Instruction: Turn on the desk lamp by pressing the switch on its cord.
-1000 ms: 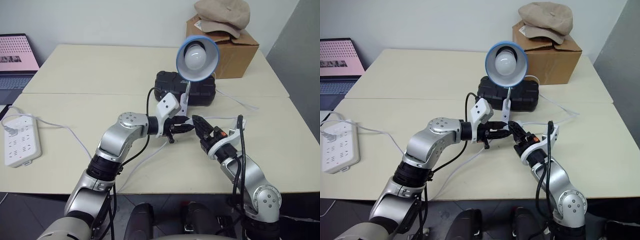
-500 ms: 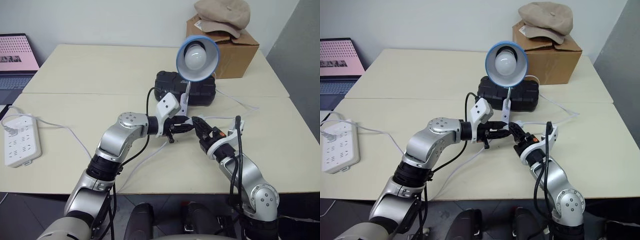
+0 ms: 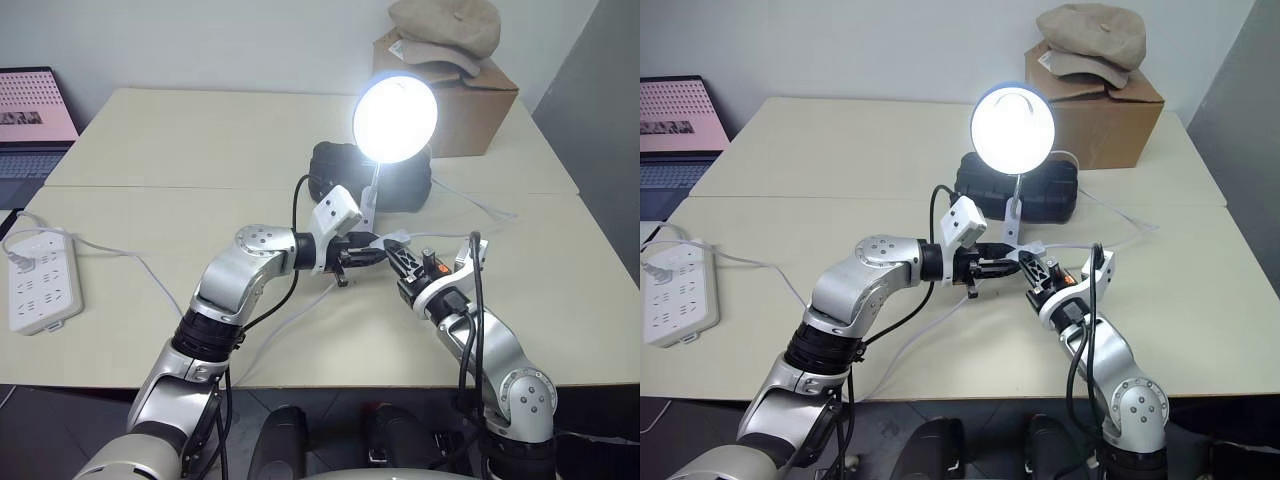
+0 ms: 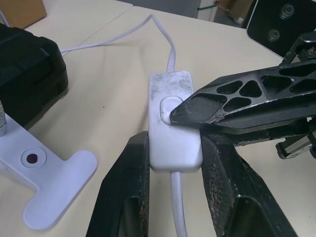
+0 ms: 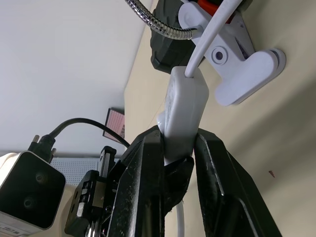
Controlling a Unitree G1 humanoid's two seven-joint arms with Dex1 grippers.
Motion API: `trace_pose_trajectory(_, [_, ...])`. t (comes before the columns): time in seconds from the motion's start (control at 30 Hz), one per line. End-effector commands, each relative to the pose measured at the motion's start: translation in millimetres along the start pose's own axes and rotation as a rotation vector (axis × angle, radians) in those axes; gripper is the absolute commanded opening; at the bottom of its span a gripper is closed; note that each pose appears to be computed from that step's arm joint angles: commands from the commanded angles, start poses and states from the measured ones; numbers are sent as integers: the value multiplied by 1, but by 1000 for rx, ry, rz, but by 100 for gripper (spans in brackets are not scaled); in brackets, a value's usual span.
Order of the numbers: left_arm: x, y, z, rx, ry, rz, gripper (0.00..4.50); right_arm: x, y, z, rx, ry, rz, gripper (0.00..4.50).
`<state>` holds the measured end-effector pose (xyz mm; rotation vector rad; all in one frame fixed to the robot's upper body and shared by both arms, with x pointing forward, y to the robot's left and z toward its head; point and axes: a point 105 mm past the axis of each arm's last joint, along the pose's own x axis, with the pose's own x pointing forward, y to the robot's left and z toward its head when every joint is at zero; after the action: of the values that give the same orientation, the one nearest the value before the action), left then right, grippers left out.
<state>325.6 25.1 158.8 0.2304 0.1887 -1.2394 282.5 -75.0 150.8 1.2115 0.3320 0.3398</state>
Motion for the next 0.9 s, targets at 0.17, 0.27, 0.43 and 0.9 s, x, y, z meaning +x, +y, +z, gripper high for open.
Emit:
trace_pose_trajectory(0.17, [-1,-6,19,68,-48,-24,111,-2,5,7,7,-32,19,133])
trace_pose_trajectory(0.27, [-1,-6,19,69,-47,-24,111,-3,5,7,8,-31,24,200])
trace_pose_trajectory(0.43, [-1,-4,17,71,-43,-17,111,-8,8,8,-3,-25,50,306])
trace_pose_trajectory(0.9, [8,13,-11,139,61,-18,111,-67,2,27,-1055,209,5,450])
